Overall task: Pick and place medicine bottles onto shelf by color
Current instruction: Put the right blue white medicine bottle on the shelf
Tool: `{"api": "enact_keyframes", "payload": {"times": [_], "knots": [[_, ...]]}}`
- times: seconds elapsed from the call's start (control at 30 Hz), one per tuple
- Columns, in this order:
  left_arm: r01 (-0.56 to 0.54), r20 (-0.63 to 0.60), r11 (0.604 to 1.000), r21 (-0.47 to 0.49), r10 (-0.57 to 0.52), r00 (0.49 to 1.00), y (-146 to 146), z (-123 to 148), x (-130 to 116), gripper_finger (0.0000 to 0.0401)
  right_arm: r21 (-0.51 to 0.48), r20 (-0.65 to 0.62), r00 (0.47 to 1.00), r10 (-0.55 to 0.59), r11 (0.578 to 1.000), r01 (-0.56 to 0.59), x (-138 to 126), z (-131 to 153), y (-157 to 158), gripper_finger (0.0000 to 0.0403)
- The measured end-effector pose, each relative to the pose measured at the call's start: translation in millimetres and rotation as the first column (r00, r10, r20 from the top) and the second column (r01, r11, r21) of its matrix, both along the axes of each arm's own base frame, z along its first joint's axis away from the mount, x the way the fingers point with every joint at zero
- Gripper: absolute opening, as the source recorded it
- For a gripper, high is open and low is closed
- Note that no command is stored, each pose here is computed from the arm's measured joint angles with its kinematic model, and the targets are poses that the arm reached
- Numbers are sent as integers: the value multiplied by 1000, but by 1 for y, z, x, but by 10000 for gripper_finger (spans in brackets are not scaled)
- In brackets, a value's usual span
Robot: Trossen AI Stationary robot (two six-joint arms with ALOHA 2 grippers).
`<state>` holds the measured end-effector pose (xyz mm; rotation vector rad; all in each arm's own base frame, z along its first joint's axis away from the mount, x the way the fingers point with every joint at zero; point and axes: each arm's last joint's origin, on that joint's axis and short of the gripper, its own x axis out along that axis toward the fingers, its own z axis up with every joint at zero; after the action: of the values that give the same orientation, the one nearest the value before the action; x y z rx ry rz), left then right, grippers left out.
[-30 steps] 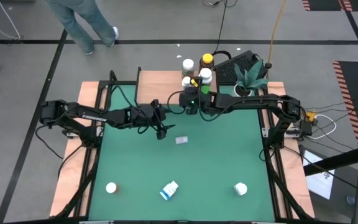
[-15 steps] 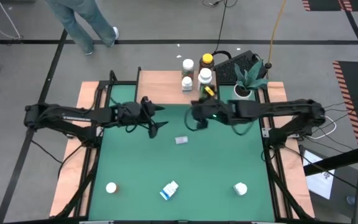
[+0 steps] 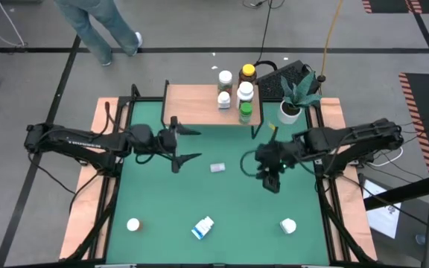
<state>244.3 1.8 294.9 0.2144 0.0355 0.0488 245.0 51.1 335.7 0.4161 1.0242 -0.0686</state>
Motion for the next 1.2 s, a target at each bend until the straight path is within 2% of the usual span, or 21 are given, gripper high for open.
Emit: {"api": "enact_keyframes", "payload": {"times": [0.1, 0.23, 0.33, 0.47, 0.53, 0.6, 0.77, 0.93, 1.1, 1.2], "knots": [[4, 71, 999, 43, -7, 997, 1, 7, 0, 335, 67, -159, 974, -160, 983, 173, -8, -8, 7, 181], [9, 137, 997, 81, -20, 990, 6, 14, -1, 335, 60, -364, 861, -355, 914, 402, -20, -19, 18, 189], [-7, 178, 994, 108, -13, 984, 12, 18, -1, 335, 85, -468, 786, -403, 865, 495, -26, -24, 39, 190], [-40, 200, 990, 135, 12, 980, 21, 20, -3, 335, 113, -505, 717, -481, 786, 607, -30, -29, 72, 190], [-31, 198, 986, 161, -2, 980, 26, 20, -3, 335, 104, -526, 685, -505, 761, 641, -32, -35, 88, 190], [-18, 197, 984, 178, -18, 980, 31, 20, -4, 335, 92, -551, 675, -490, 768, 633, -36, -42, 106, 190], [-19, 236, 979, 203, -31, 971, 40, 24, -6, 335, 85, -603, 688, -405, 825, 559, -41, -62, 146, 190], [28, 264, 971, 236, -92, 960, 44, 27, -8, 335, 42, -611, 670, -421, 828, 559, -45, -70, 155, 198], [65, 262, 964, 257, -134, 956, 44, 27, -9, 335, 21, -577, 673, -462, 816, 578, -45, -70, 153, 247], [65, 260, 964, 257, -134, 956, 44, 27, -9, 335, -18, -595, 647, -477, 813, 582, -49, -77, 150, 287]]}}
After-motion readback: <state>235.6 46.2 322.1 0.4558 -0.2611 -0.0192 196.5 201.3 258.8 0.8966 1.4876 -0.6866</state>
